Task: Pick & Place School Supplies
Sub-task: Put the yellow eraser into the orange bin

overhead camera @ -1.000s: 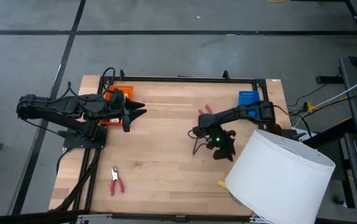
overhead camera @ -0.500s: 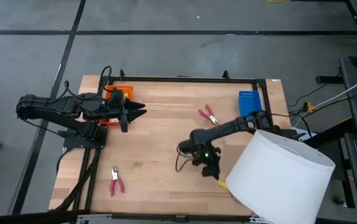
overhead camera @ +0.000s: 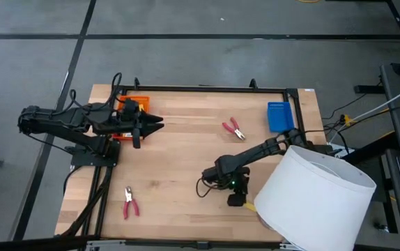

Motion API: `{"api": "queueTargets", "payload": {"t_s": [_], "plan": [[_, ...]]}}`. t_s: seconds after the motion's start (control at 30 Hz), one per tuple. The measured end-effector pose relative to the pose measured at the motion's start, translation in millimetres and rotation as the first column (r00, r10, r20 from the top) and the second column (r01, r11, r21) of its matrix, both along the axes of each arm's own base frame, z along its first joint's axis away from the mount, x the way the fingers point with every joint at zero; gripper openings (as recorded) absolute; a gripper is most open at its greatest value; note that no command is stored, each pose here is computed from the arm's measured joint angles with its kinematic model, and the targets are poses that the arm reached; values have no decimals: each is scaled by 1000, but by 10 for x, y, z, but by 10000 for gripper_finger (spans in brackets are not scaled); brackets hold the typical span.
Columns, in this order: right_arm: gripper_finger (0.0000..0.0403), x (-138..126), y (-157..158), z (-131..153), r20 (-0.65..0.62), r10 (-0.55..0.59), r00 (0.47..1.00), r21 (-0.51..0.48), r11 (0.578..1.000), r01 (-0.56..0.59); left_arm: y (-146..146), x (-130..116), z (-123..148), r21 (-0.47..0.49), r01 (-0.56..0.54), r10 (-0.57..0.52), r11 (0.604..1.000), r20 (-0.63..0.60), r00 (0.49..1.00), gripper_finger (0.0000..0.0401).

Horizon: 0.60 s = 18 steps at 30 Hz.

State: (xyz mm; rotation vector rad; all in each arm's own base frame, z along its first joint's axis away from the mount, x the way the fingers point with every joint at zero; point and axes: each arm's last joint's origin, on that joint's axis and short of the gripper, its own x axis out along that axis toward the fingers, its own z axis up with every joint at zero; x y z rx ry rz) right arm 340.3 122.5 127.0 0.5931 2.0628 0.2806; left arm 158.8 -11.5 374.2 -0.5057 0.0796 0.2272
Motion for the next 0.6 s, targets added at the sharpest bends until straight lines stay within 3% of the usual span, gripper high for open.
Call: {"api": "queueTargets", "payload": {"t_s": [0.13, 0.37, 0.6], "plan": [[229, -58, 40, -51, -52, -40, 998, -16, 999, 39, 0, 1, 14, -2, 1, -1, 1000, 14, 1000, 143], [229, -112, 307, -72, -32, -21, 999, -16, 1000, 21, 0, 1, 17, -2, 1, -1, 1000, 18, 1000, 143], [229, -83, 343, -97, 14, -38, 999, -80, 996, 39, -2, -2, 25, 7, 10, -10, 1000, 22, 1000, 143]]}}
